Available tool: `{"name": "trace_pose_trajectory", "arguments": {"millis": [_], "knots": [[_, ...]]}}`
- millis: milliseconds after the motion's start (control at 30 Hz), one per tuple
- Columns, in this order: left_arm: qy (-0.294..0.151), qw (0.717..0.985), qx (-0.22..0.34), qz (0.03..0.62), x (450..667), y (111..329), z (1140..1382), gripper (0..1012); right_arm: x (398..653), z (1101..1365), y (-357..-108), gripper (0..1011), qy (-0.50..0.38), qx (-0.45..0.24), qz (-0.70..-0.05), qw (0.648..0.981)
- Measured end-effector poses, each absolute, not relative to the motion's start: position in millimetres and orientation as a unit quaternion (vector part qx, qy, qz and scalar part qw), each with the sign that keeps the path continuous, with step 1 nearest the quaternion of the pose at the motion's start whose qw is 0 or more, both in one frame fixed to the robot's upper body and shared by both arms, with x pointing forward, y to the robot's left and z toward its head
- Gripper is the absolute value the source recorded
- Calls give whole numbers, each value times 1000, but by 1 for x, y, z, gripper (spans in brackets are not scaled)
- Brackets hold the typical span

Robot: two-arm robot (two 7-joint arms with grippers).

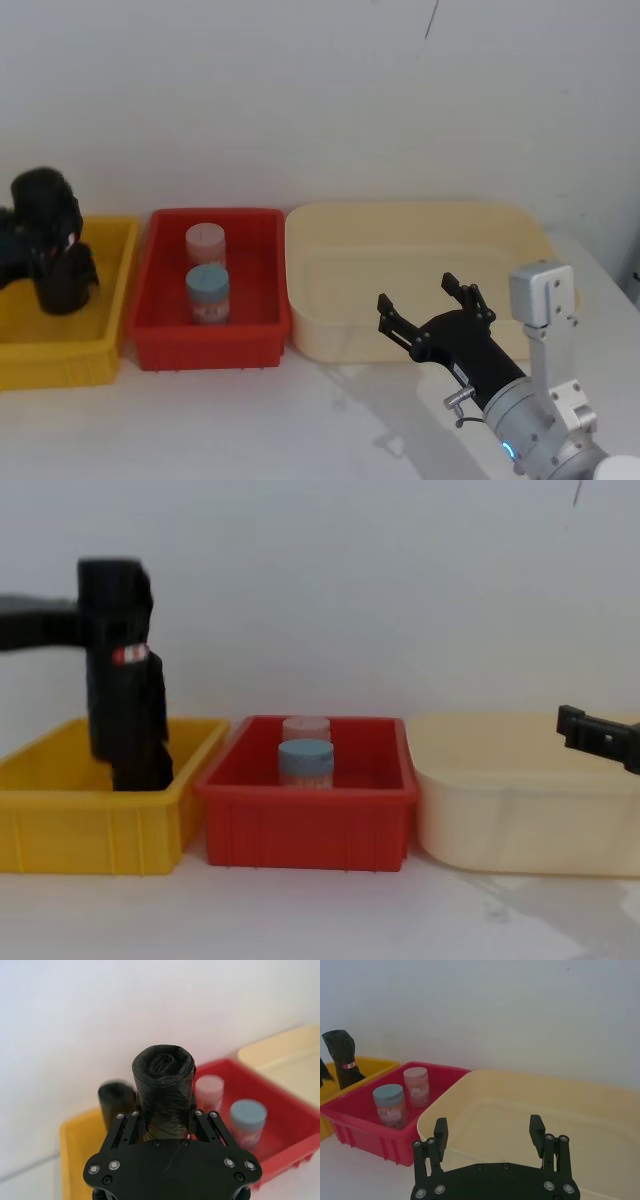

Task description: Pick up the garbage bag with the one hand and transfer it to the other hand.

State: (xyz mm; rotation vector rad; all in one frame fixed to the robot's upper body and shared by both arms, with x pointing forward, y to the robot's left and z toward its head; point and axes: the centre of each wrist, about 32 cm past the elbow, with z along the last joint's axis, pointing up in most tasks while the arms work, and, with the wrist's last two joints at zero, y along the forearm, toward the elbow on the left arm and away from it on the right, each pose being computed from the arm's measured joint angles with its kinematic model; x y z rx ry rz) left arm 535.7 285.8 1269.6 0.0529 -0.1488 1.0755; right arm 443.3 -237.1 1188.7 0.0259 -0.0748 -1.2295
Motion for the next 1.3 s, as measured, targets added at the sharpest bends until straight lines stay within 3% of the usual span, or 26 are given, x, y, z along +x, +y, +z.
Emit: {"name": "trace_pose_trajectory", "arguments": {"millis": [533, 1300], "knots": [[-118, 902, -17, 416, 540, 270, 1334, 386, 444, 1190, -238, 1000, -37, 11, -572, 819], [-74, 942, -42, 324, 569, 221, 1332, 386, 465, 1237, -251, 1000, -62, -26, -458, 886]]}}
